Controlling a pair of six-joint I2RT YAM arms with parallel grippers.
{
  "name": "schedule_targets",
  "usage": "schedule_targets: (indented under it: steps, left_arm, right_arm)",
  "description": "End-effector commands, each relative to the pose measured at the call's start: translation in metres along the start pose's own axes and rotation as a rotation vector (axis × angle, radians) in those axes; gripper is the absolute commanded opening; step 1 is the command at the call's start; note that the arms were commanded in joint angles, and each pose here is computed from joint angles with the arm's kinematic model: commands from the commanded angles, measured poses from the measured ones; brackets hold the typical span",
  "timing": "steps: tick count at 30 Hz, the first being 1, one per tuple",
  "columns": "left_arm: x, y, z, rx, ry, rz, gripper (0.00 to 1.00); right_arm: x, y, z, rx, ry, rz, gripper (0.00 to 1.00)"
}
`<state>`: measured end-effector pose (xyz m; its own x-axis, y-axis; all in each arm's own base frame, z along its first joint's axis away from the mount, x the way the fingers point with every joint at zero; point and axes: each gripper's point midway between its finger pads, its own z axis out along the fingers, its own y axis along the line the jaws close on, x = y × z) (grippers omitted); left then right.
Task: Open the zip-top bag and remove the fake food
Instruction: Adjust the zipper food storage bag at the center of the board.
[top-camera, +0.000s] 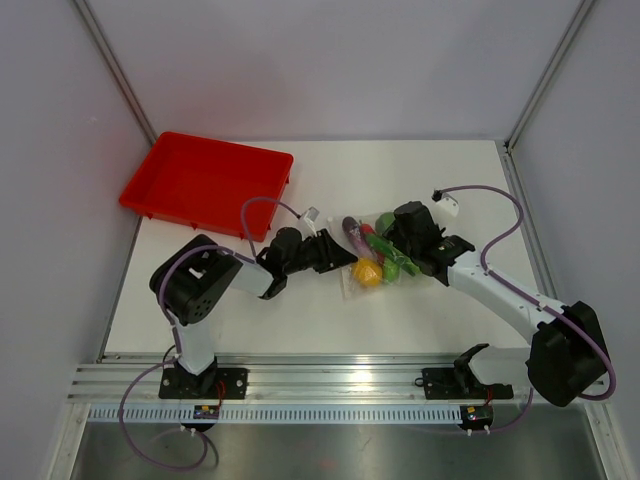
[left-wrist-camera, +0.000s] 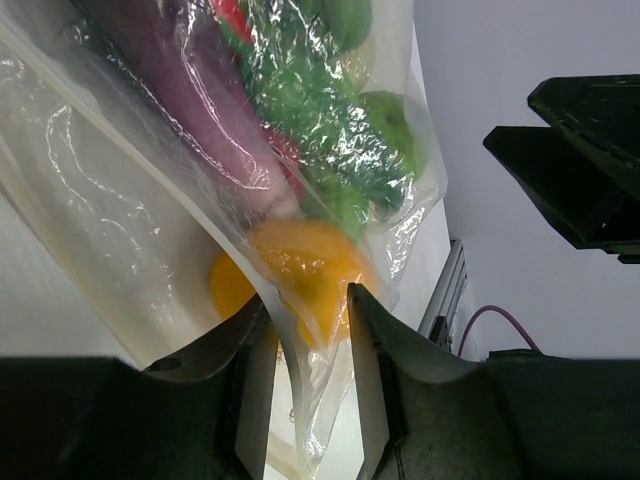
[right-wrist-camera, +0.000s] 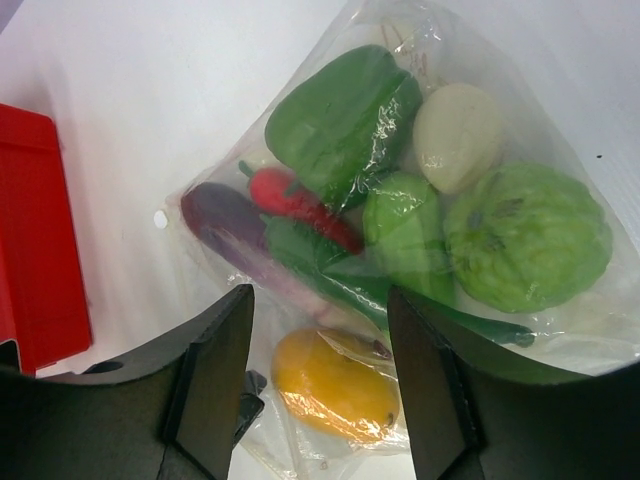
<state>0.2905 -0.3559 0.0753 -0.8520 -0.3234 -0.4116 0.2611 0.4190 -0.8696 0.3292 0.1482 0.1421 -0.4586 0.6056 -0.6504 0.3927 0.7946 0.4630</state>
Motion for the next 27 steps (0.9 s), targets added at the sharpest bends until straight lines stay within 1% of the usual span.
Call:
schedule_targets:
  steps: [1,6,10,15,16,18,19,21,22,23,27]
  left_arm:
    - [-0.018,-0.044,-0.008,0.139,-0.058,0.096,0.35]
    - [-0.022,-0.054,-0.013,0.164,-0.075,0.138,0.34]
    - [-0.025,-0.062,-0.016,0.189,-0.085,0.156,0.31]
    - [-0.027,-0.072,-0.013,0.231,-0.078,0.171,0.24]
    - [-0.027,-0.073,-0.014,0.237,-0.081,0.174,0.17]
    - [-0.032,-0.081,-0.018,0.258,-0.106,0.188,0.13]
    - [-0.032,-0.080,-0.020,0.255,-0.115,0.195,0.09]
    - [-0.035,-0.086,-0.024,0.268,-0.131,0.214,0.04]
    - [-0.036,-0.089,-0.025,0.277,-0.138,0.219,0.04]
    - [-0.037,-0.090,-0.027,0.280,-0.142,0.225,0.00]
    - [-0.038,-0.096,-0.029,0.297,-0.149,0.237,0.00]
  right_arm:
    - [-0.007,0.008,0.000,-0.034,-0.022,0.001,0.63]
    - [0.006,0.008,0.009,-0.026,0.026,-0.034,0.61]
    - [0.029,0.011,0.021,-0.023,0.121,-0.049,0.60]
    - [0.046,0.011,0.032,-0.014,0.176,-0.057,0.59]
    - [0.048,0.010,0.035,-0.002,0.183,-0.062,0.57]
    - [0.049,0.008,0.036,0.018,0.190,-0.066,0.56]
    - [0.048,0.008,0.036,0.022,0.184,-0.066,0.56]
    - [0.044,0.008,0.033,0.010,0.169,-0.056,0.56]
    - [0.043,0.008,0.032,0.004,0.162,-0.056,0.56]
    - [0.040,0.009,0.031,-0.001,0.152,-0.050,0.56]
    - [0.034,0.006,0.027,-0.008,0.121,-0.037,0.56]
